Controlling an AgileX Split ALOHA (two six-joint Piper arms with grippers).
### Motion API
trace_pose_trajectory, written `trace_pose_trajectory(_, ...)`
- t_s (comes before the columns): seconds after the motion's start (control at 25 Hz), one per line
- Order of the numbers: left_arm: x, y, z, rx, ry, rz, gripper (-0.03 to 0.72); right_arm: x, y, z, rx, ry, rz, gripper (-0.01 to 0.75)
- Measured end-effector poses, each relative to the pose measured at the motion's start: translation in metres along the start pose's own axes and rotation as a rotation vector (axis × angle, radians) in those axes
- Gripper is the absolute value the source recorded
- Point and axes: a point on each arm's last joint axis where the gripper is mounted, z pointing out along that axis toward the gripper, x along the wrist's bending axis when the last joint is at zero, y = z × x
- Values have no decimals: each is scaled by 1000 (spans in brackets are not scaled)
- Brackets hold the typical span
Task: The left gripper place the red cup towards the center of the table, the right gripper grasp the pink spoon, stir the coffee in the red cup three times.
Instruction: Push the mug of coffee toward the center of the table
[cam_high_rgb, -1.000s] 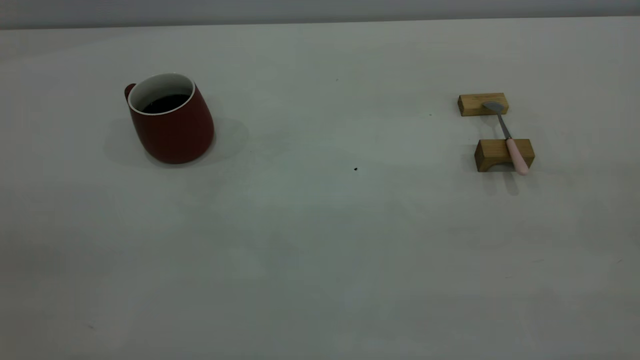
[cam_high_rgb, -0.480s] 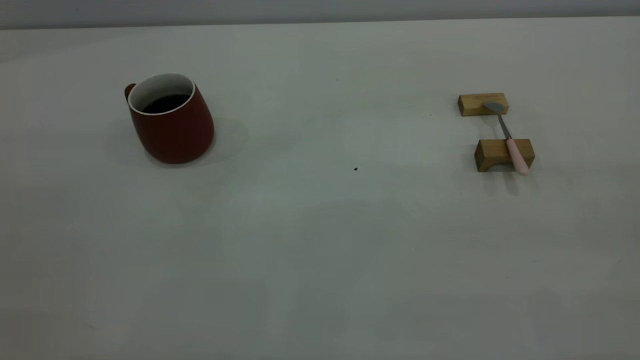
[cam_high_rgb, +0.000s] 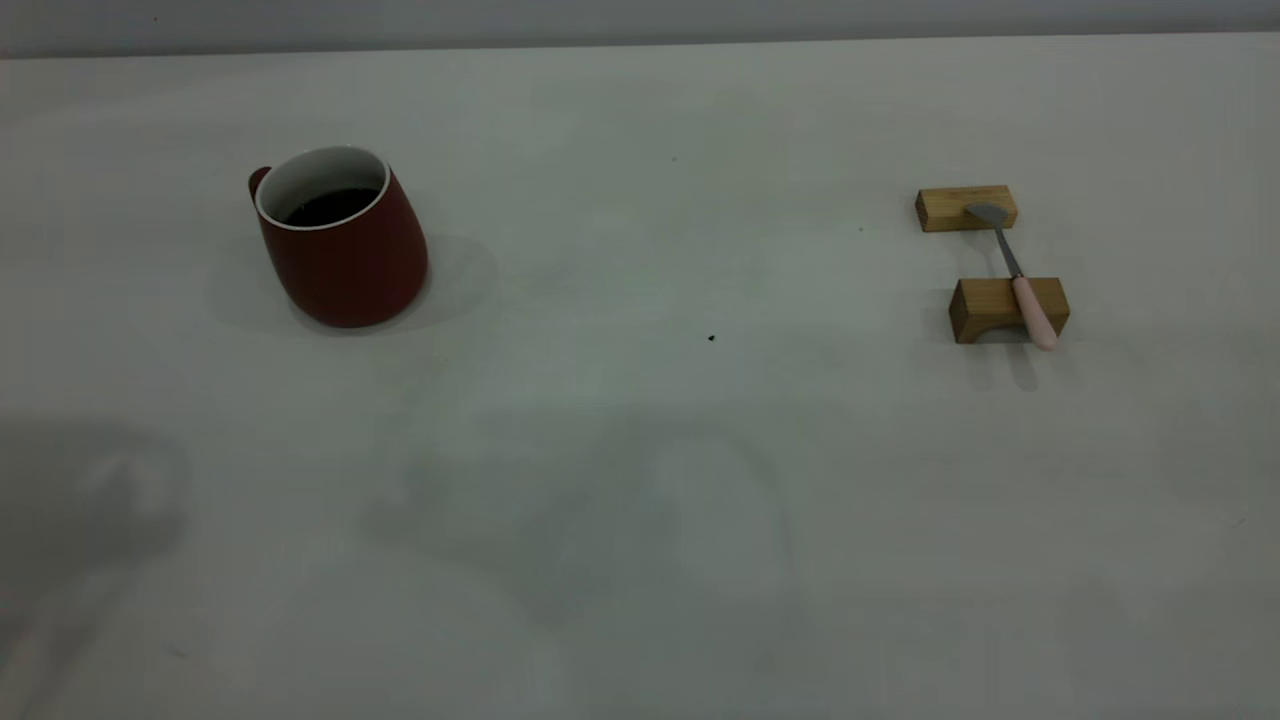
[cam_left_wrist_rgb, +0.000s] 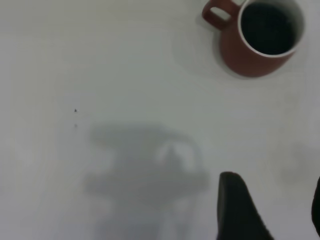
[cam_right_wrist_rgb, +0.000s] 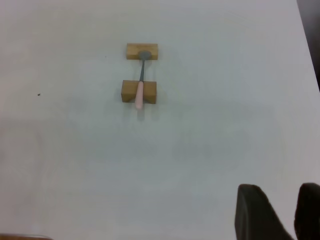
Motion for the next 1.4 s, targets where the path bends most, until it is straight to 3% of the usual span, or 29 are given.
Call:
trace_pose_trajectory(0.36, 7, 61, 81, 76, 104, 197, 434, 0, 0, 0, 0, 0, 0, 238)
trace_pose_trajectory(0.6, 7, 114, 142, 161, 110, 393, 434, 0, 0, 0, 0, 0, 0, 238)
trace_pose_trajectory(0.72, 4, 133, 168, 220, 58, 550, 434, 0, 0, 0, 0, 0, 0, 238)
trace_pose_trajectory(1.0, -7, 137, 224, 376, -173, 952, 434, 0, 0, 0, 0, 0, 0, 238)
trace_pose_trajectory(1.2, -6, 124, 263, 423, -237, 1147, 434, 0, 0, 0, 0, 0, 0, 238)
trace_pose_trajectory(1.4, -7, 115, 287, 396, -271, 1278, 434, 0, 0, 0, 0, 0, 0, 238)
